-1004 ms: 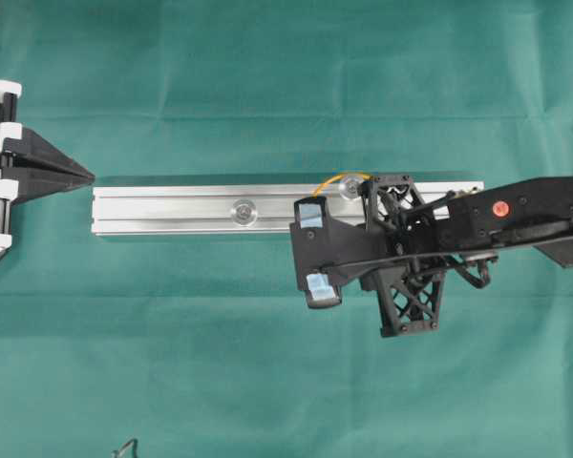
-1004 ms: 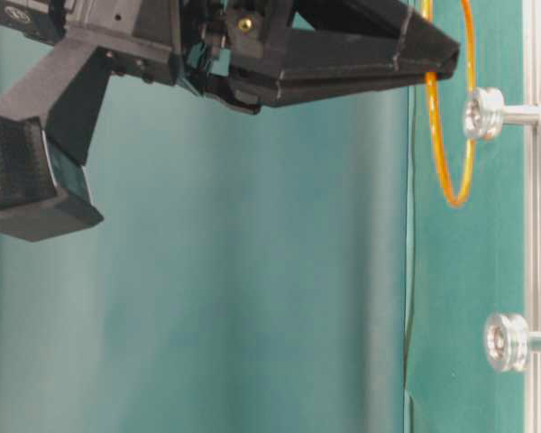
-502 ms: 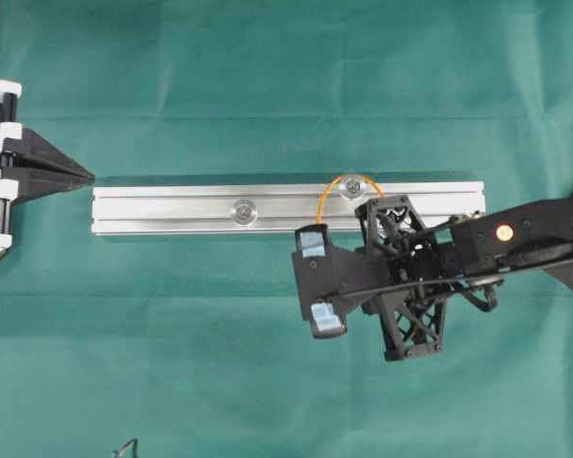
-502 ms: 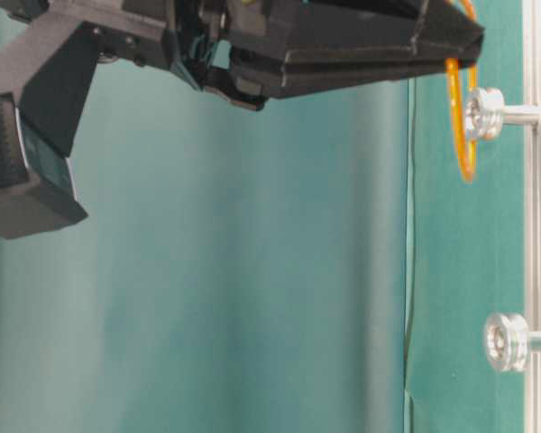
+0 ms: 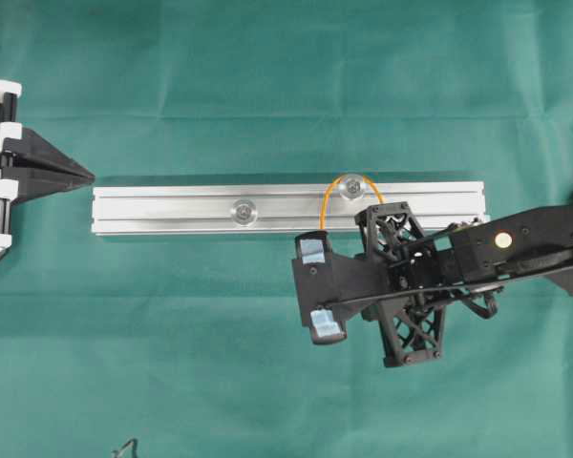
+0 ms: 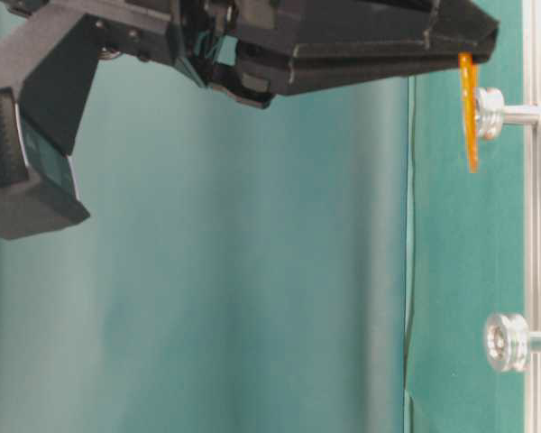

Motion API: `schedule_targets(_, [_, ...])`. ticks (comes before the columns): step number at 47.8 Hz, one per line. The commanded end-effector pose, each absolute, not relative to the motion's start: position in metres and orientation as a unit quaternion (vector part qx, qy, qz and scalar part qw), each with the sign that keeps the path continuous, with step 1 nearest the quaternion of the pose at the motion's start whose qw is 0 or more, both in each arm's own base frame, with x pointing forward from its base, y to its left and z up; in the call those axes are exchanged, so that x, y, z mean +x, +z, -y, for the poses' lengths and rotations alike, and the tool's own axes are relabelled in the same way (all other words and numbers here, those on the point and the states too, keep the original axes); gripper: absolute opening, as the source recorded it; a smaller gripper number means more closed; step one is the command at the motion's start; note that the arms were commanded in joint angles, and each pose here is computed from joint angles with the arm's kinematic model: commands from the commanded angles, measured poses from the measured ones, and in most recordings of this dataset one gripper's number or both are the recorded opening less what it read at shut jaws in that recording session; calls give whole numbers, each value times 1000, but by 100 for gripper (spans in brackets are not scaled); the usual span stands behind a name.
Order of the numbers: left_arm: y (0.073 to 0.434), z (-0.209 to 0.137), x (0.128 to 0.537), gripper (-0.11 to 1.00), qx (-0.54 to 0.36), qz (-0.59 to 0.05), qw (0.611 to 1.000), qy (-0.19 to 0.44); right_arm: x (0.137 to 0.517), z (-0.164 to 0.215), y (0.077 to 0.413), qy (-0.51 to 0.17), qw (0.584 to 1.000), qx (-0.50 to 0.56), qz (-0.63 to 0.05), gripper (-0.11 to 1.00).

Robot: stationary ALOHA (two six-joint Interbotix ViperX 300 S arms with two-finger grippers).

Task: Hook the rubber onto the shaft.
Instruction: 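Rotate the right gripper and bring the band over the right silver knob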

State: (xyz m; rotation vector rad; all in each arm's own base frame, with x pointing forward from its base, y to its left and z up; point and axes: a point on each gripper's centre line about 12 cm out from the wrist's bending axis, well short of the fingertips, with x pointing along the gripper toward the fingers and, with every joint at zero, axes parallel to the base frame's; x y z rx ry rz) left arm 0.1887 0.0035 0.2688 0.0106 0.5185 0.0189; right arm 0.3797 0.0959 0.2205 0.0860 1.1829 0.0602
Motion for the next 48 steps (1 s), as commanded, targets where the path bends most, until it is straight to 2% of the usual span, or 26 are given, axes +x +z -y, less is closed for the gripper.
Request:
schedule_targets(1, [280, -3, 191, 0, 6, -242, 970, 9, 385, -100, 232, 28, 841, 56, -538, 7])
schedule_targets(13, [280, -3, 191, 0, 6, -242, 970, 9, 395, -94, 229, -41, 839, 169, -516, 7])
schedule_targets(26, [280, -3, 191, 0, 6, -242, 970, 9, 400, -83, 226, -138, 804, 306, -490, 7])
schedule_targets(48, [280, -3, 191, 0, 7, -241, 970, 9, 424, -85, 231, -130, 817, 364, -429, 7])
